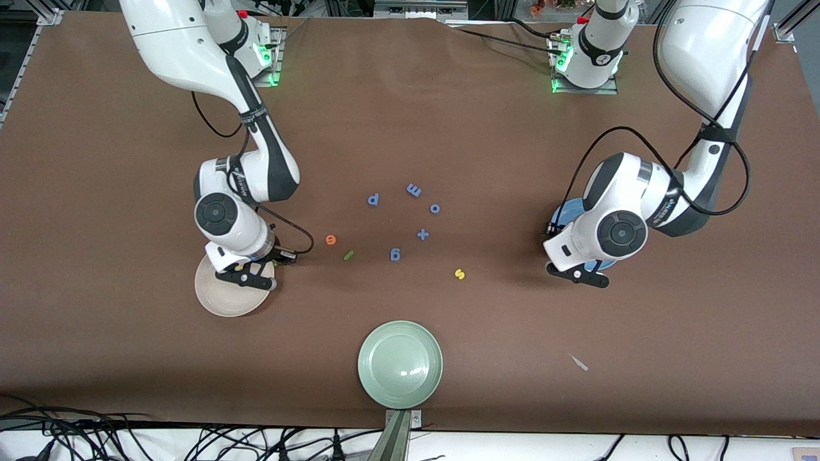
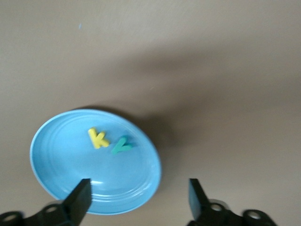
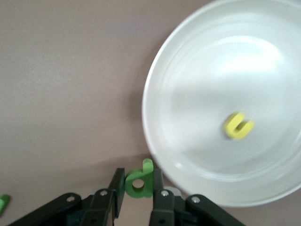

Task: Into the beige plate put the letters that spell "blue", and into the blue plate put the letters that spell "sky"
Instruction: 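Drop the d on the white plate while the left gripper drops the v, then grasp the orange 6 with the right gripper while the left gripper grasps the s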

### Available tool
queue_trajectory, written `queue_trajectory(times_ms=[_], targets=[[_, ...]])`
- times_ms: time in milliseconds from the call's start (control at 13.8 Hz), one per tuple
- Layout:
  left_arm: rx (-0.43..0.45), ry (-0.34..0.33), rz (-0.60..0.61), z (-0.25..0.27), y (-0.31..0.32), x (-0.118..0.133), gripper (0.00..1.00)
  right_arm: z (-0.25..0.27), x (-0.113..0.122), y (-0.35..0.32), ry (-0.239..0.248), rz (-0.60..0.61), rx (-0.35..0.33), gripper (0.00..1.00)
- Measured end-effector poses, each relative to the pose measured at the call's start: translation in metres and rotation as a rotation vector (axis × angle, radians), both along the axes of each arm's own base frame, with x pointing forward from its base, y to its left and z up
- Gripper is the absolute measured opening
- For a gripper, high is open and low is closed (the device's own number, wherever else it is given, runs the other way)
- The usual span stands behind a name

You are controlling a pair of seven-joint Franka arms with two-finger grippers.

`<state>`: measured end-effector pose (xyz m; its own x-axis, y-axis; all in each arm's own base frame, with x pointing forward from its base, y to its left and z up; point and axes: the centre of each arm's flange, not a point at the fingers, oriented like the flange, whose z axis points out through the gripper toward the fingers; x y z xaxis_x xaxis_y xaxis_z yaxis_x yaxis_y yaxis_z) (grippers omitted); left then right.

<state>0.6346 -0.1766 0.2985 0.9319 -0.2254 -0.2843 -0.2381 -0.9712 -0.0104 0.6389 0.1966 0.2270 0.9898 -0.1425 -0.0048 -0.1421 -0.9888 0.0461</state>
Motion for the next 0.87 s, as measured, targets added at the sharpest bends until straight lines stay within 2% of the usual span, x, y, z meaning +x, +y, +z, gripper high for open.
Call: queue_trajectory(times_ms=[72,217,362,507,652,869], targets=[[-0.016,-0.013,0.008,0.008,-0.002,0.004,1.0,0.002,0.004,-0.011,0.001,0.038,-0.01,0.28],[-0.024,-0.023,0.01,0.013,-0.003,0.007,1.0,0.002,0.008,-0.03,0.005,0.074,-0.022,0.28],[-0.026,-0.016,-0.004,0.009,-0.013,0.004,1.0,-0.001,0.008,-0.036,0.011,0.083,-0.024,0.33],[-0.048,-0.049,-0.035,0.004,-0.042,0.003,1.0,-0.003,0.008,-0.035,0.015,0.083,-0.024,0.51],[-0.093,-0.118,-0.056,0.0,-0.079,0.015,0.99,-0.002,0.007,-0.031,0.015,0.075,-0.02,0.71],[-0.142,-0.176,-0.032,-0.017,-0.11,0.035,0.98,-0.001,-0.002,0.004,0.015,-0.002,0.011,0.72]])
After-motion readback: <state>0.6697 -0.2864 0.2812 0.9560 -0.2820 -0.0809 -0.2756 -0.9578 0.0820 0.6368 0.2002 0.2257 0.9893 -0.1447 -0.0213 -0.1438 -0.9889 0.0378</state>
